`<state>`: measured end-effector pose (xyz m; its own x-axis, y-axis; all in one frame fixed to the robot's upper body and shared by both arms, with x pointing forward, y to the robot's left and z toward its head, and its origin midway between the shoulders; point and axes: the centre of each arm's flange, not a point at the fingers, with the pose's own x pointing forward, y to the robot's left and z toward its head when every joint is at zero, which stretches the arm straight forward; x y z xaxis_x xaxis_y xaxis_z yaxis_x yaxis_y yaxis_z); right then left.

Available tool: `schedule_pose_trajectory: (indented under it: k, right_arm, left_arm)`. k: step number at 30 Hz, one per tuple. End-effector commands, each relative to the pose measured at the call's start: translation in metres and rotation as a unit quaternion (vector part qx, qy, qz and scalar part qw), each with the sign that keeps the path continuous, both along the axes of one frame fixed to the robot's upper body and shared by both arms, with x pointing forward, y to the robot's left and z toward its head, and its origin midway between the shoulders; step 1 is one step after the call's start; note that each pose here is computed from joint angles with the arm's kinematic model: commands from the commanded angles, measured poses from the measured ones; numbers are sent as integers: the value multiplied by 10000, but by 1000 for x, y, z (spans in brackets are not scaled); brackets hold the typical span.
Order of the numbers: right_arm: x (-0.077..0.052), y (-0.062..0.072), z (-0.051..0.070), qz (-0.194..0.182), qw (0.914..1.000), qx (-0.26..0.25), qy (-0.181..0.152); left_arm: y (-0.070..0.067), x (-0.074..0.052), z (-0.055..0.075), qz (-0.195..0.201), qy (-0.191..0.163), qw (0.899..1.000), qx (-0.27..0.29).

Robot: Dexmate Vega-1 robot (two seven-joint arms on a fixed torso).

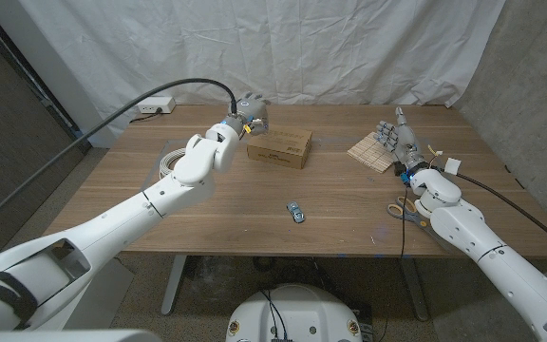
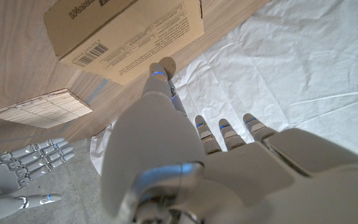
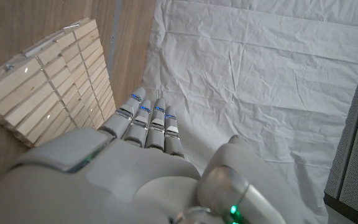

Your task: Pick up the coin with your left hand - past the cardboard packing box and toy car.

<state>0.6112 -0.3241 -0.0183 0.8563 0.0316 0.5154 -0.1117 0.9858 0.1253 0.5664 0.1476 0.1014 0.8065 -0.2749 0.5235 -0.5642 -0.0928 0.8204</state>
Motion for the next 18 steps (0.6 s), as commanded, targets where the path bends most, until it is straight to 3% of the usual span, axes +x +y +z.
schedule_pose_trajectory:
  k: [1, 18]
  right_arm:
    - [-4, 1, 1, -8, 10000, -21, -46]
    - [-8, 2, -1, -8, 10000, -31, -84]
  left_arm:
    - [-5, -13, 13, -14, -178, 9998, 50]
    - [-5, -33, 37, 13, -502, 9987, 80]
